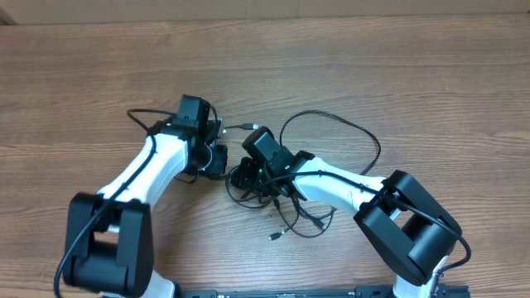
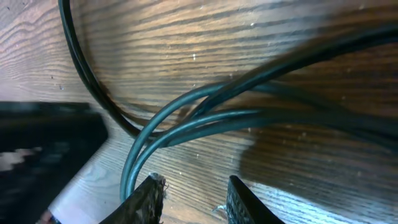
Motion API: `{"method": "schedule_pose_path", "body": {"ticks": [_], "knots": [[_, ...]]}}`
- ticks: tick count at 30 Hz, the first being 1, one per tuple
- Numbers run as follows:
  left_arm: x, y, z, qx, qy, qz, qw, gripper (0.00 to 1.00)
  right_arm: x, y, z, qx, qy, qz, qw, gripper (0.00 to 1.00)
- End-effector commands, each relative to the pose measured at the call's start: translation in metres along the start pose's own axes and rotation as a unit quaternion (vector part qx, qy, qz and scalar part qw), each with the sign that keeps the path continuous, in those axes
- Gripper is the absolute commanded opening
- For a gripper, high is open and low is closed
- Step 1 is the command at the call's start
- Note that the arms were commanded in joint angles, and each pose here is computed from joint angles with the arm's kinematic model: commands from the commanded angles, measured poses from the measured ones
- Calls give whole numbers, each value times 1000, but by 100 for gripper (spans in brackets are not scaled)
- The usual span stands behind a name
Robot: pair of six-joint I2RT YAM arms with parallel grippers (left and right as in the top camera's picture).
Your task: Untangle cables
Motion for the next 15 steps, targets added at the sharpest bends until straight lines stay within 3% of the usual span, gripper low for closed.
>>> {"method": "schedule_pose_path", "body": {"ticks": [1, 15], "knots": [[-7, 4, -21, 7, 38, -5, 999, 17, 3, 6, 11, 3, -23, 2, 1000, 33], [-17, -11, -18, -95, 95, -42, 990, 6, 2, 4, 11, -2, -19, 0, 1000, 33]]}}
Point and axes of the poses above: each gripper's point midway between its finger pads, its own z axis back along the fingers, its own y axis along the line the jaws close on, x = y × z, the point moved 9 cm from there along z, back along the fingers, and after that the axes turned 10 degrees about z, right-handed, at the moved point
